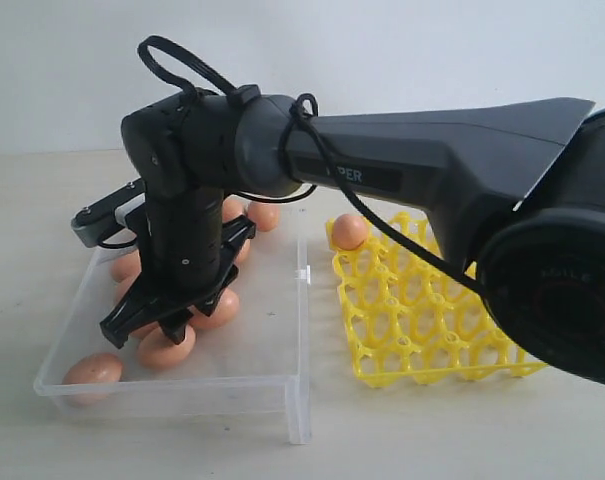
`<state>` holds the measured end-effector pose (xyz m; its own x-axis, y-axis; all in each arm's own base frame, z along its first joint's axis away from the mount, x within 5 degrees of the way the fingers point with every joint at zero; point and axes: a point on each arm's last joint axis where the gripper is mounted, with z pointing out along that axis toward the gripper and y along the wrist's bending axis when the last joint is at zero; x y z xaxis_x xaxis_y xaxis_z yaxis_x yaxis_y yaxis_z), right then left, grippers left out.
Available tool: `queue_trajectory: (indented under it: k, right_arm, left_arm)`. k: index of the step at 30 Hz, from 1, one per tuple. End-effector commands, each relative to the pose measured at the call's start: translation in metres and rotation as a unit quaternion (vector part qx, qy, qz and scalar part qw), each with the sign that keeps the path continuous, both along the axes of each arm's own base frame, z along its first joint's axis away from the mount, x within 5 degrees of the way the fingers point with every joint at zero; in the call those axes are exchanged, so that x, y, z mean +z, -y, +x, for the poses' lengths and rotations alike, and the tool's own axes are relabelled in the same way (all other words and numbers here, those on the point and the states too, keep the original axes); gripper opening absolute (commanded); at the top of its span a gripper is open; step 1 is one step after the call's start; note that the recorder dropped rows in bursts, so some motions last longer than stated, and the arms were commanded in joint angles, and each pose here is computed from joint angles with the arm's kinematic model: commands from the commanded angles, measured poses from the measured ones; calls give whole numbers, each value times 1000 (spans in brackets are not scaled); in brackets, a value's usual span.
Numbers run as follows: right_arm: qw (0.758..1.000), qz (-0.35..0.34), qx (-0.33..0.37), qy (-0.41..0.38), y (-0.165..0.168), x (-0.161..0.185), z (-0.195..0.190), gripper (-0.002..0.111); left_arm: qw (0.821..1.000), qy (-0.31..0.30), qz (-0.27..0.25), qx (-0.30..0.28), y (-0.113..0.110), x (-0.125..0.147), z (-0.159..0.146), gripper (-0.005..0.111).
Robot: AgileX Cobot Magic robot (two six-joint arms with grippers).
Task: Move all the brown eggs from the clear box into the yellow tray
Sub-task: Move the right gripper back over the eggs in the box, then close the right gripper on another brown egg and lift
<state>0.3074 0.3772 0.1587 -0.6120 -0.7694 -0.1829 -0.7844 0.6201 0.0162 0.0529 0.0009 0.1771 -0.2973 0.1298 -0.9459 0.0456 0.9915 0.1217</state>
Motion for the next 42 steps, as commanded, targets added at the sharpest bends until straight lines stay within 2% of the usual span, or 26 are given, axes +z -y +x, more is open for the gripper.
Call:
queue_trajectory:
  k: [1,9,20,27,31,42]
  right_arm:
    - [1000,5,-1,3,-2,7,1,44]
    - [998,-17,14,61,1,26,12,63]
    - [991,10,78,111,-8,23,19,62]
    - [980,-8,162,118,-13,8,12,62]
    - [976,-23,186,111,-10,-3,9,62]
    - [975,-46,189,107,-3,-5,11,62]
  left_arm:
    - [1000,8,-3,-2,0,2,0,0]
    - [1000,8,-3,-2,0,2,0,0]
    - [1000,8,-3,-2,0,2,0,0]
    - [1000,8,-3,-2,0,2,0,0]
    - [1000,8,-3,-2,0,2,0,0]
    - [1000,8,-3,-2,0,2,0,0]
